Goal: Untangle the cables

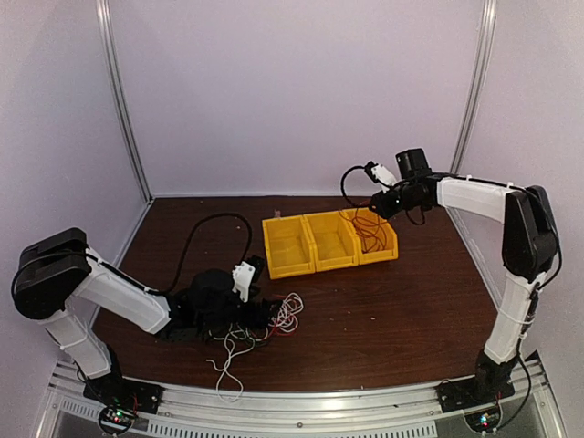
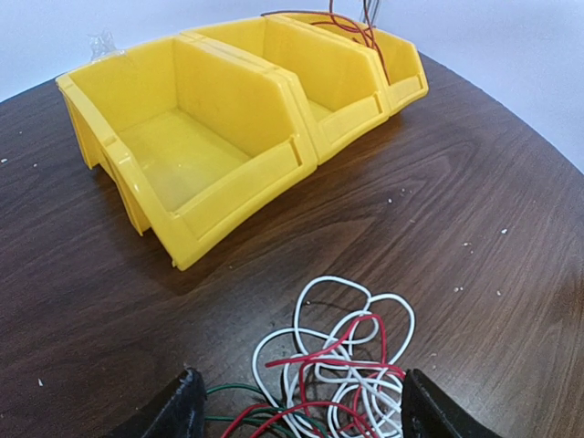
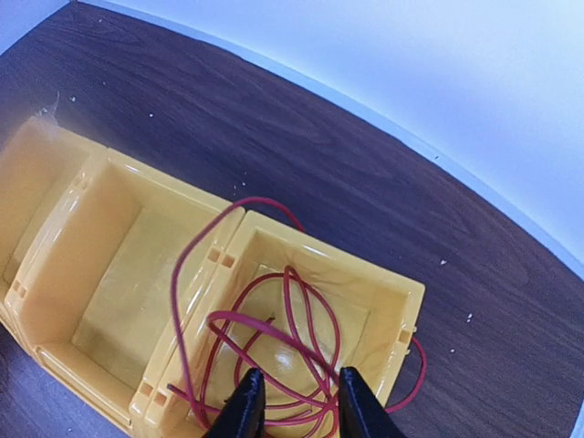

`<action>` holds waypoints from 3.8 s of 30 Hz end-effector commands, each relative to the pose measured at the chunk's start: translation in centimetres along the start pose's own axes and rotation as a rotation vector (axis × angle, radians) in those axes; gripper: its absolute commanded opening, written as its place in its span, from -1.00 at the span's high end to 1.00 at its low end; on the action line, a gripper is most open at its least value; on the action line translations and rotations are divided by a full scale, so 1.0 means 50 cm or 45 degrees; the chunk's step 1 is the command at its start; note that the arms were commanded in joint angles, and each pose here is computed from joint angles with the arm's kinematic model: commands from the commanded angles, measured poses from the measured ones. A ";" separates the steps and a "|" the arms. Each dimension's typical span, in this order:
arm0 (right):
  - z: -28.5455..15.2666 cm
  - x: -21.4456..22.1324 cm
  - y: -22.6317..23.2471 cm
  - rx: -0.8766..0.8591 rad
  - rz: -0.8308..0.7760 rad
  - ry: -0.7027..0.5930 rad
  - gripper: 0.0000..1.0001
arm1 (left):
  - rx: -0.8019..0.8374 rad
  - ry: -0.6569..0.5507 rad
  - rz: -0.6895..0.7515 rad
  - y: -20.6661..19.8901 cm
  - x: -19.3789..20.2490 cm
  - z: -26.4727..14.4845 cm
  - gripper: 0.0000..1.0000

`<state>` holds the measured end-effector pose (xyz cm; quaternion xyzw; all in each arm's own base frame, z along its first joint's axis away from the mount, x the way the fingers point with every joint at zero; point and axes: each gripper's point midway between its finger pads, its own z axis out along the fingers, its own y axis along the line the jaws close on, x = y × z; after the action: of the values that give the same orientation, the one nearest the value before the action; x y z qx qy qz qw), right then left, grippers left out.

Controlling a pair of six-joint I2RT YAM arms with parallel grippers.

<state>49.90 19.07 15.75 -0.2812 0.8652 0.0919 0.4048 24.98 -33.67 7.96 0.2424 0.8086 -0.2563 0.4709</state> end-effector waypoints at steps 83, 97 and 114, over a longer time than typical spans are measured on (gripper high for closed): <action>-0.434 -0.332 -0.120 0.496 -0.034 -0.668 1.00 | 0.045 -0.067 -0.019 -0.021 -0.023 -0.004 -0.49; -0.635 -0.471 -0.092 0.481 -0.091 -0.968 1.00 | 0.037 -0.074 -0.015 -0.020 -0.028 0.000 -0.49; -0.470 -0.368 -0.078 0.358 -0.052 -0.786 1.00 | 0.045 -0.060 -0.026 -0.021 -0.016 0.001 -0.49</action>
<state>45.99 13.91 47.07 -0.1979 0.6959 0.0354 0.6894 24.69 -33.89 7.79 0.2386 0.8073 -0.2652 0.4701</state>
